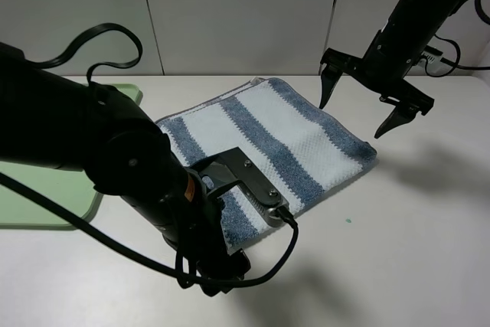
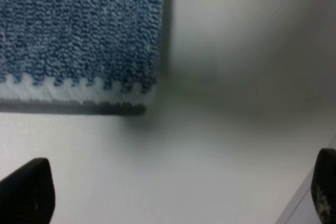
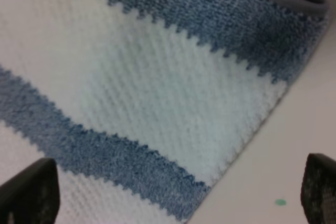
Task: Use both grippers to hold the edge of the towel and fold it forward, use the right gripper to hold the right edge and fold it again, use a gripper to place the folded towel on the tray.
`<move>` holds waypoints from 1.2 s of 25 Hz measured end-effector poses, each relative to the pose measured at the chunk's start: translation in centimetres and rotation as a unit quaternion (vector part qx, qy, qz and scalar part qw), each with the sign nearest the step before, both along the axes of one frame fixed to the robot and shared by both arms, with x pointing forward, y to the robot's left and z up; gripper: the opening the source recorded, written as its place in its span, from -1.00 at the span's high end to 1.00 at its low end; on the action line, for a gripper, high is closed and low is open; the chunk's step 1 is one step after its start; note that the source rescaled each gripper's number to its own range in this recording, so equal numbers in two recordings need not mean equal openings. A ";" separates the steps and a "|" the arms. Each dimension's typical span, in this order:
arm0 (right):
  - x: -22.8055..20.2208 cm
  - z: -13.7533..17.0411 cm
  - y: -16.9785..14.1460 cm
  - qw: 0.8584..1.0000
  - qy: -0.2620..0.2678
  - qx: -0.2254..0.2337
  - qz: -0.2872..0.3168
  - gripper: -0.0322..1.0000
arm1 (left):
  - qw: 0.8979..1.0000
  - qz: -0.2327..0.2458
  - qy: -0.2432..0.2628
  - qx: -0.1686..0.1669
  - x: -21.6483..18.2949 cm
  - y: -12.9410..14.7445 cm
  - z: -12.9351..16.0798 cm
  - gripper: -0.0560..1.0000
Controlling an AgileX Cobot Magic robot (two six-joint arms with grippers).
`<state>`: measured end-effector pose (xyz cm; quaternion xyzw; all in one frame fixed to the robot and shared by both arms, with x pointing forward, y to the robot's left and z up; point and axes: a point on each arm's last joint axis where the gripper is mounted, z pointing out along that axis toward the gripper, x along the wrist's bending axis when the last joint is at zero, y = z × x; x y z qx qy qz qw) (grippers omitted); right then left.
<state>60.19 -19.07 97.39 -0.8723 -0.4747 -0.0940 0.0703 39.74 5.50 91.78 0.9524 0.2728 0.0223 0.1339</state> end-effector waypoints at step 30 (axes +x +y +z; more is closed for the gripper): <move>0.8 -2.6 -0.6 0.999 0.003 -0.049 0.022 -1.00 | 0.999 -0.020 -0.030 -0.030 3.4 -5.1 -1.8 -0.94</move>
